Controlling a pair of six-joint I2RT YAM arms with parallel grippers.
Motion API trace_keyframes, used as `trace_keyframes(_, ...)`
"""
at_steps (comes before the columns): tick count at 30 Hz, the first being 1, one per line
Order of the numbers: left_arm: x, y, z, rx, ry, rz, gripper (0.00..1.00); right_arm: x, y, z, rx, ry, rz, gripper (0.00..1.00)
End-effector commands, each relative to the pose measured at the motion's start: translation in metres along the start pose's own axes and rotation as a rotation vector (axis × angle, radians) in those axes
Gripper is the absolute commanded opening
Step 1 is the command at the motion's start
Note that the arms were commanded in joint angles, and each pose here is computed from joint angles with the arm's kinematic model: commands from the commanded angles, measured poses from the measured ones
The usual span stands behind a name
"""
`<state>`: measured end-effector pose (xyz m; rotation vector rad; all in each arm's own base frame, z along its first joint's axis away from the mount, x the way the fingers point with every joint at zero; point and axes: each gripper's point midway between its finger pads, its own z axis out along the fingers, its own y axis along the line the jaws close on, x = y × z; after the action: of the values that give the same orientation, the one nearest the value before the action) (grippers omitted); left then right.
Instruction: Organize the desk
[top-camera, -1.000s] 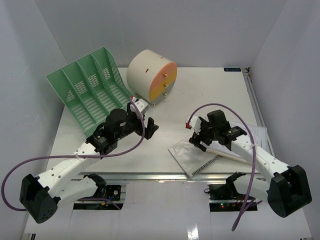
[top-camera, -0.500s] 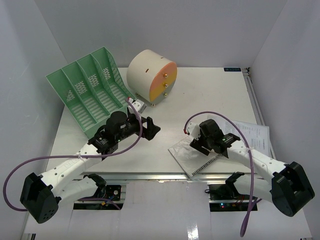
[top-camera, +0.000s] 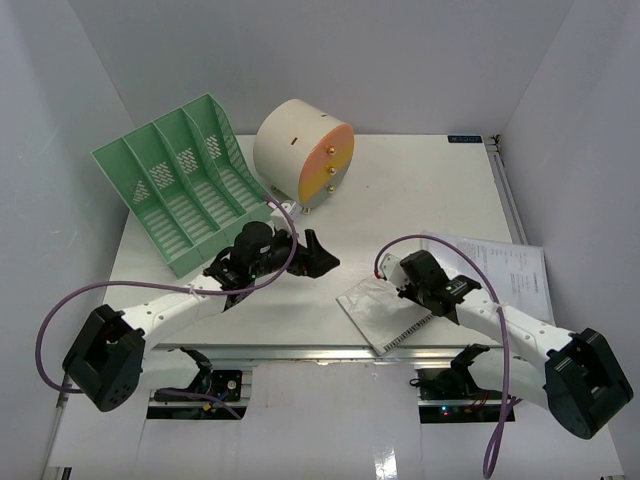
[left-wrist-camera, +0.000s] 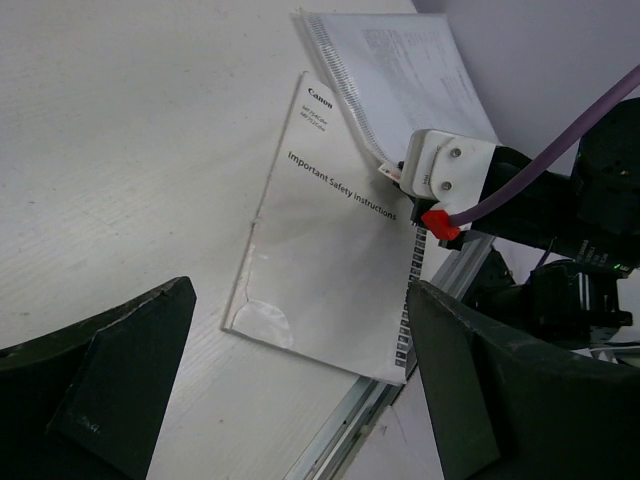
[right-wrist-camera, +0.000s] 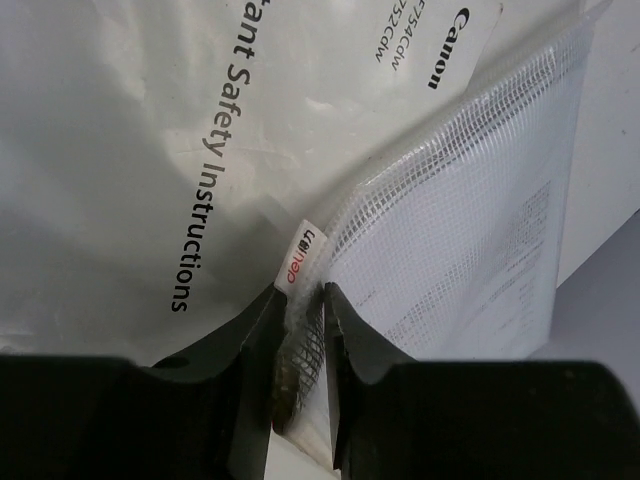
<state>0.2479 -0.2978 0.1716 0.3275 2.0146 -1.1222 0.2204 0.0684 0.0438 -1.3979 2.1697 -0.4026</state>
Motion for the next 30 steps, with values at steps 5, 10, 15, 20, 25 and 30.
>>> trace_keyframes(5, -0.023, -0.041, 0.014, 0.198, -0.042, -0.139, 0.98, -0.021, -0.006, -0.022, -0.035, -0.079, 0.017, 0.08)
trace_keyframes(10, -0.028, -0.051, 0.037, 0.262, -0.011, -0.236, 0.98, -0.080, -0.033, -0.070, -0.050, -0.329, 0.050, 0.08)
trace_keyframes(15, -0.033, -0.053, 0.067, 0.249, 0.008, -0.325, 0.98, -0.120, -0.057, -0.114, -0.054, -0.502, 0.060, 0.08)
trace_keyframes(20, -0.033, -0.053, 0.094, 0.198, 0.038, -0.367, 0.98, -0.138, -0.061, -0.133, -0.078, -0.591, 0.046, 0.08)
trace_keyframes(25, -0.036, -0.054, 0.117, 0.141, 0.053, -0.406, 0.98, -0.147, -0.051, -0.138, -0.127, -0.654, 0.039, 0.08)
trace_keyframes(30, -0.034, -0.055, 0.128, 0.129, 0.074, -0.430, 0.98, -0.150, -0.047, -0.138, -0.140, -0.683, 0.040, 0.08)
